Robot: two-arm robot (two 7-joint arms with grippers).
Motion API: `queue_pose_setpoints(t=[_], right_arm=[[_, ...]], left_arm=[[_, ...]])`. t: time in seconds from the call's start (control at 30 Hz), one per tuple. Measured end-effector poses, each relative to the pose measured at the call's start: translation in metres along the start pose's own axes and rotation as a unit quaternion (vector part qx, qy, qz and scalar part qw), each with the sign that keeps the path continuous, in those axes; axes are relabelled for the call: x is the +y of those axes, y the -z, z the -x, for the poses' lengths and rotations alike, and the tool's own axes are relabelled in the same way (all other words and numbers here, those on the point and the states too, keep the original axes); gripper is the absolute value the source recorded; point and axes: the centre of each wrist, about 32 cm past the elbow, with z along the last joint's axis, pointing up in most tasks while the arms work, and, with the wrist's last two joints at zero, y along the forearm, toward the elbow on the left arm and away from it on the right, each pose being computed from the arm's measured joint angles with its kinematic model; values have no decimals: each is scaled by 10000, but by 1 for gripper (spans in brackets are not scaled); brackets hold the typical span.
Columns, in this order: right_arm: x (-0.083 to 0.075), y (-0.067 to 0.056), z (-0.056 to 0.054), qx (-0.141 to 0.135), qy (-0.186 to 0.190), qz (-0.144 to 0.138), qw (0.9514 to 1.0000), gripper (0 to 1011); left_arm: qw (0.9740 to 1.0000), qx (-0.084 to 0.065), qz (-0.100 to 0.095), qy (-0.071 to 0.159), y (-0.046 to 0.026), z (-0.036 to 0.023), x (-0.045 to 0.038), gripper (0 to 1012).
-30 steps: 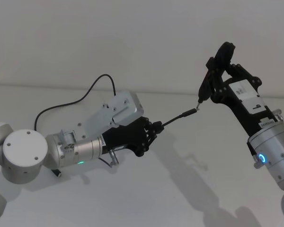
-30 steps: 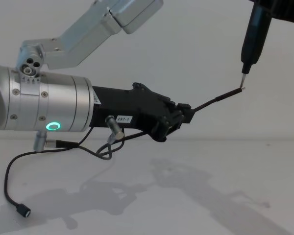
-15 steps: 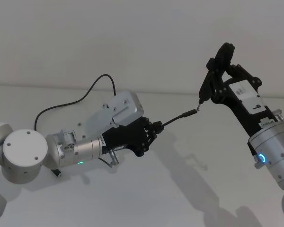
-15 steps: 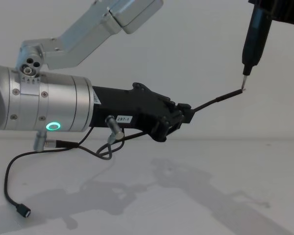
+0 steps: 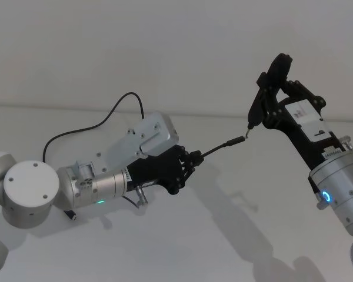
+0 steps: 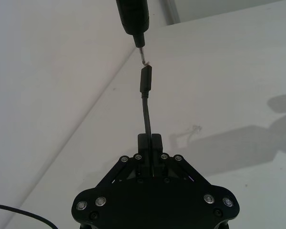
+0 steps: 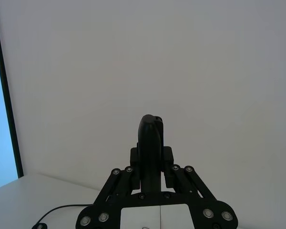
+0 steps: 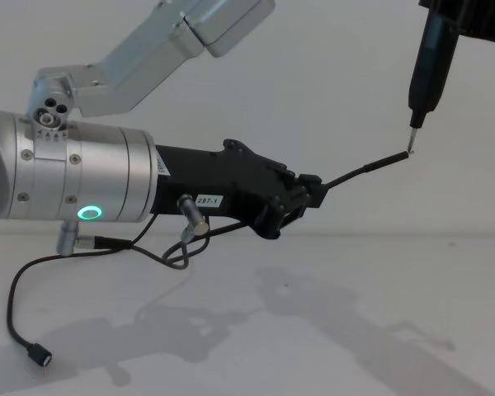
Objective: Pick up the data cable with the one hand.
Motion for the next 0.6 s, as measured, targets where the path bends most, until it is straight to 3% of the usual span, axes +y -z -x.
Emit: queue_pose_setpoints(t=[0.6], right_arm=[[-1,-1,-2,-7,8,4,10000,268]], left_arm=[[10000,0,0,0,0,0,0,42]])
